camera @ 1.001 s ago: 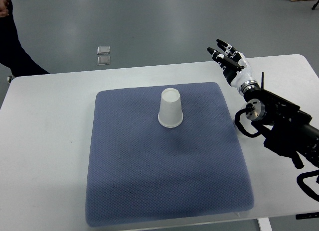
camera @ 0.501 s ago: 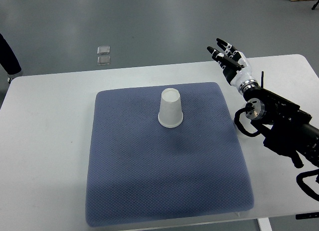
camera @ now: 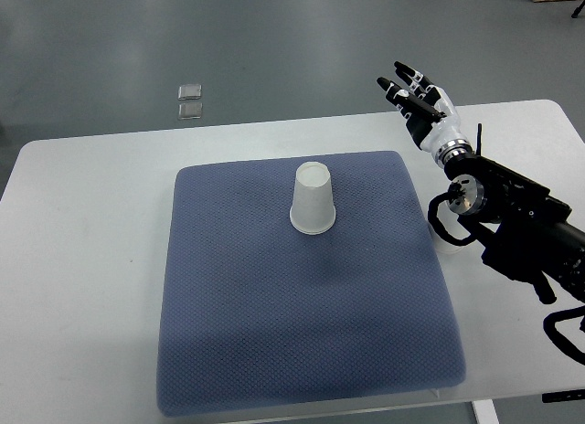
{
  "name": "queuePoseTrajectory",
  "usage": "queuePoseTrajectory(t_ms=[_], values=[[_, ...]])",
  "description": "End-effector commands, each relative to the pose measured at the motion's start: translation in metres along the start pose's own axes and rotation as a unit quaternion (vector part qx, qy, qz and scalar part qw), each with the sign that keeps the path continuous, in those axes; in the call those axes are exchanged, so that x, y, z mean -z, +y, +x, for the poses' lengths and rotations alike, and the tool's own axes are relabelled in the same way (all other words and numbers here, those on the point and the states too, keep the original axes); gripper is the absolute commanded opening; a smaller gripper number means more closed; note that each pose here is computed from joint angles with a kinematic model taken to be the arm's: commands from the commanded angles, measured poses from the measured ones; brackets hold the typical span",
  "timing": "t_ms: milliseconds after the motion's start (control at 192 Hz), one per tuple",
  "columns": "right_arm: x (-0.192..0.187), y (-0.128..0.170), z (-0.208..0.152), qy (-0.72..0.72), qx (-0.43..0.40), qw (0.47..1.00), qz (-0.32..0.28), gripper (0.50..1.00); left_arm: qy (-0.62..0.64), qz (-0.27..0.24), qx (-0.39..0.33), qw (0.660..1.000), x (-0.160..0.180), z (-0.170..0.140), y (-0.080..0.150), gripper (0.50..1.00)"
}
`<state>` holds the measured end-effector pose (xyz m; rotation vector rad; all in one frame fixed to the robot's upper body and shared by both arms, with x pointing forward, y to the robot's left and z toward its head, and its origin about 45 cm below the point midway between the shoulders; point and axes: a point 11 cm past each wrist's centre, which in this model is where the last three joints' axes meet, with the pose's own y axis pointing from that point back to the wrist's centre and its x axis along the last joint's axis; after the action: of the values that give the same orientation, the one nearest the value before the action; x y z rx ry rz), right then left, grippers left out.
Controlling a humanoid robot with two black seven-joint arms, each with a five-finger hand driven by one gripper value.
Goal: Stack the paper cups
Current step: 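Move the right hand over the white paper cup beside the pad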
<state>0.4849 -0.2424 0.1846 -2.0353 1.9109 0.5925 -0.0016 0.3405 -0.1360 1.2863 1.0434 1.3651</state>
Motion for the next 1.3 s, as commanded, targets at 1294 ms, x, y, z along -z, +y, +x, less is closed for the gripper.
queuePoseTrajectory(t_ms=[1294], values=[[0.085, 0.08, 0.029, 0.698, 0.403, 0.561, -0.19, 0.909, 0.0, -0.001, 0.0, 1.0, -0.001, 0.0, 0.0, 1.0]])
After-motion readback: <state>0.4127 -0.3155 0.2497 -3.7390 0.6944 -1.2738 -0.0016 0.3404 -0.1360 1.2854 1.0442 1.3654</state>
